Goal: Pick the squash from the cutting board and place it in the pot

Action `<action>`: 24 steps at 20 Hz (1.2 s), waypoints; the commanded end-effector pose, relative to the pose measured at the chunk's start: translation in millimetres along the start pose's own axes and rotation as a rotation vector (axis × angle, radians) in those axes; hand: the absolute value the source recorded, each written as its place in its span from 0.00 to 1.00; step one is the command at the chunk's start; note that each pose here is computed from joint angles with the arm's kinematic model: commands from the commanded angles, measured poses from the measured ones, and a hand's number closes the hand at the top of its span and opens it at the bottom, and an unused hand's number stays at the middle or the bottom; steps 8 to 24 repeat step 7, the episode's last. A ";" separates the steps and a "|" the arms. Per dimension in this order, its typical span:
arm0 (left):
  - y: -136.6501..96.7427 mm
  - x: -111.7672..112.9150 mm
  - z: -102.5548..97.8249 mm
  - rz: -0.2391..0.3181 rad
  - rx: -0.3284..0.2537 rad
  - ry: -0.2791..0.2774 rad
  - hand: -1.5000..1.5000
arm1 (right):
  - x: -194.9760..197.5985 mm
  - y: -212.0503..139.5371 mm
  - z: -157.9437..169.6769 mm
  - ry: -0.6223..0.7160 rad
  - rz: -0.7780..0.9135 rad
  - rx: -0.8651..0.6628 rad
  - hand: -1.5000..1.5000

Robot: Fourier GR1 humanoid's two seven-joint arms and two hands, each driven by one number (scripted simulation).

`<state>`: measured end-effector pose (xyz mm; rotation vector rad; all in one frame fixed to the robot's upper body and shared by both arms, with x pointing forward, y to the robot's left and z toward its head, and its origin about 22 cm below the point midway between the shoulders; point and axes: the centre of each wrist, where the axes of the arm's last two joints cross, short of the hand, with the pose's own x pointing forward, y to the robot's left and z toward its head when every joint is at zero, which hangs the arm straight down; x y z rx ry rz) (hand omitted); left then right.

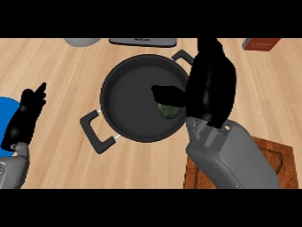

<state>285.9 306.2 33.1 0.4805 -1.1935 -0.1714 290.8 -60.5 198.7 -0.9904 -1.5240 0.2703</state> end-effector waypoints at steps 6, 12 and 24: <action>16.2 -18.2 4.2 0.012 0.042 0.041 0.50 | -0.8 -11.3 -1.8 0.141 -0.361 -0.274 0.00; 27.2 -14.7 0.2 0.009 0.060 0.043 0.50 | -8.3 -10.2 -1.3 0.146 -0.359 -0.288 0.00; 27.2 -14.7 0.2 0.009 0.060 0.043 0.50 | -8.3 -10.2 -1.3 0.146 -0.359 -0.288 0.00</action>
